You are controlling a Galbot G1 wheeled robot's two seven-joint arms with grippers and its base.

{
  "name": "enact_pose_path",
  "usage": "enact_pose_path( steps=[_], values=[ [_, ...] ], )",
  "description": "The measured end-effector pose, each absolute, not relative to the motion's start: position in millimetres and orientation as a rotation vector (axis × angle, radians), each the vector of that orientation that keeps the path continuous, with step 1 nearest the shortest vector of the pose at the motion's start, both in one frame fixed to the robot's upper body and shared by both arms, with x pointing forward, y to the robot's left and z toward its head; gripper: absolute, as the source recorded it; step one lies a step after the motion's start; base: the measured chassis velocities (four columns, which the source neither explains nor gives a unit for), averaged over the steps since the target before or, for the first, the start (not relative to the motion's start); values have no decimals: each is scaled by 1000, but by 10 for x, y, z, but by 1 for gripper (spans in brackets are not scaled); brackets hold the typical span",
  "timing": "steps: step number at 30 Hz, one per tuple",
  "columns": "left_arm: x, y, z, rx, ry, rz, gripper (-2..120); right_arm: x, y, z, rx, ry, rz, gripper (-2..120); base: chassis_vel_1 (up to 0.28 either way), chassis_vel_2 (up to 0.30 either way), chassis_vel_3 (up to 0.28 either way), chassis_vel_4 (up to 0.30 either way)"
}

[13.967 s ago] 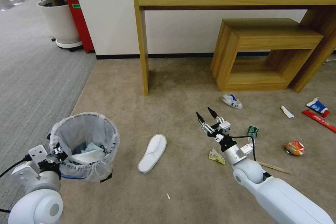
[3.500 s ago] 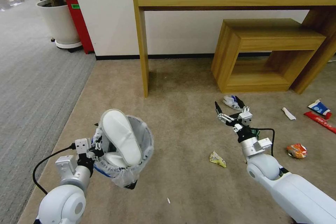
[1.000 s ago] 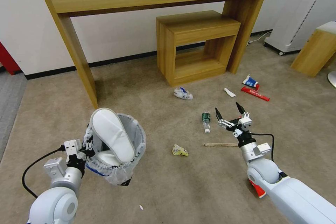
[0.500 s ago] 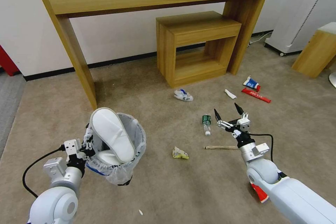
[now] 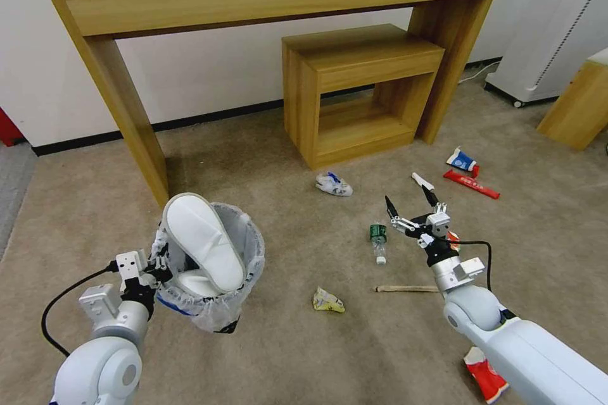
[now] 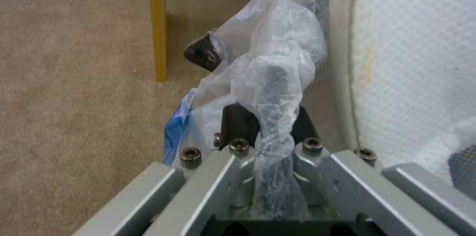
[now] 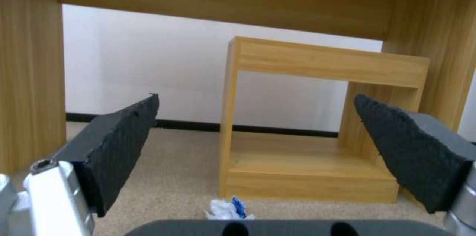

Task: Pick up the trash bin and place the garbage on the floor into it.

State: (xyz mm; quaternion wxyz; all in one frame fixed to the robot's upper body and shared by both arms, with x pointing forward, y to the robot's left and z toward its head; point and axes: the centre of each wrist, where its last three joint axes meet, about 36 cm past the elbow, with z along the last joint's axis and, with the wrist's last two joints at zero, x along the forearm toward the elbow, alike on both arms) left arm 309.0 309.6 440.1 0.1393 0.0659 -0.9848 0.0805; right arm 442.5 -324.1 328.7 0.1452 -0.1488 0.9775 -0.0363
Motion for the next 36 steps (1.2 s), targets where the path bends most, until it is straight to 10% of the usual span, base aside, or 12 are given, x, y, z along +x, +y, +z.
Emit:
enact_pose_path(
  steps=[36],
  values=[
    [3164,3108,4279,190,-2827,242,3,4243,-3489,3257,-300,2854,-107,100,0,0,0,0]
  ],
)
